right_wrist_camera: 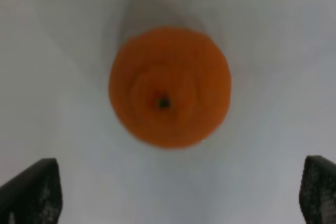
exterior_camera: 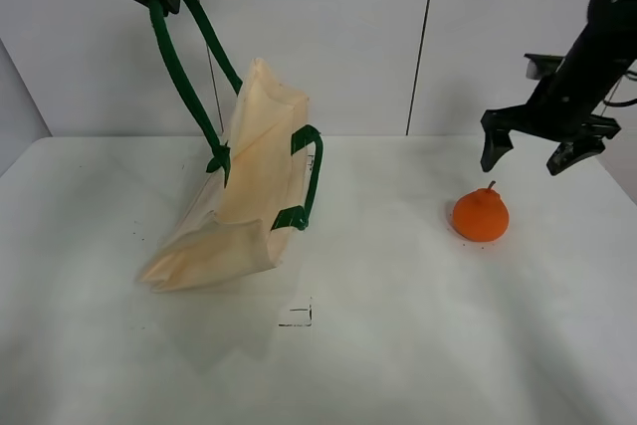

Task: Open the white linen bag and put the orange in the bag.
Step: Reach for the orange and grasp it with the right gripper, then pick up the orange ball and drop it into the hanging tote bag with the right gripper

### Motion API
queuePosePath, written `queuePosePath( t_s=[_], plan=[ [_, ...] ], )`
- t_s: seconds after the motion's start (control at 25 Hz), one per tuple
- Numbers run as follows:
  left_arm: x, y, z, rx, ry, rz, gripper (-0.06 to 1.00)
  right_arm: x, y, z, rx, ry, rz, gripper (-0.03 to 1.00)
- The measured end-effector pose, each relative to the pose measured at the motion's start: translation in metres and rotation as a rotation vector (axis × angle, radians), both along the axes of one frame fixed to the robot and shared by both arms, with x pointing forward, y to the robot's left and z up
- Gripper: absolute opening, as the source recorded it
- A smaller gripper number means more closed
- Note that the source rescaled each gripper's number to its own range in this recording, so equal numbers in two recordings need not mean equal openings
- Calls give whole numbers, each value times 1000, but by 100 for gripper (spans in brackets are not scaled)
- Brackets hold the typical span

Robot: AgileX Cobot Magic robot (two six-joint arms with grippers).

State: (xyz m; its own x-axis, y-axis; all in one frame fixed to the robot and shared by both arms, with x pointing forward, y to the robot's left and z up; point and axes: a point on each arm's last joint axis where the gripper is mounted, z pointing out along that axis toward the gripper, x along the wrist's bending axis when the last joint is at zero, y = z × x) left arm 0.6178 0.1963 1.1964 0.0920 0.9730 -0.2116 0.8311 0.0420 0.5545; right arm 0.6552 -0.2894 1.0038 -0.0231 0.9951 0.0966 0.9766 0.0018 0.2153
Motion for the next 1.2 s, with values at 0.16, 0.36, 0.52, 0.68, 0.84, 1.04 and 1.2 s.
queuePosePath(
  t_s=[0.16,0.36,0.52,0.68,0.84,1.04,1.2],
  plan=[
    [0,0,0,0,0,0,0,19,0,-42,-2,69,-4,100],
    [0,0,0,0,0,-1,0,28,1,-80,10,104,-11,100],
    [0,0,0,2,-1,-3,0,31,2,-89,23,105,-16,93],
    [0,0,0,3,-1,-5,0,31,4,-89,32,102,-18,50],
    [0,0,0,4,-2,-6,0,32,5,-85,40,100,10,0],
    [0,0,0,4,-2,-6,0,38,15,-42,76,40,69,0],
    [0,0,0,4,-2,-7,0,42,38,40,142,-148,117,0]
  ],
)
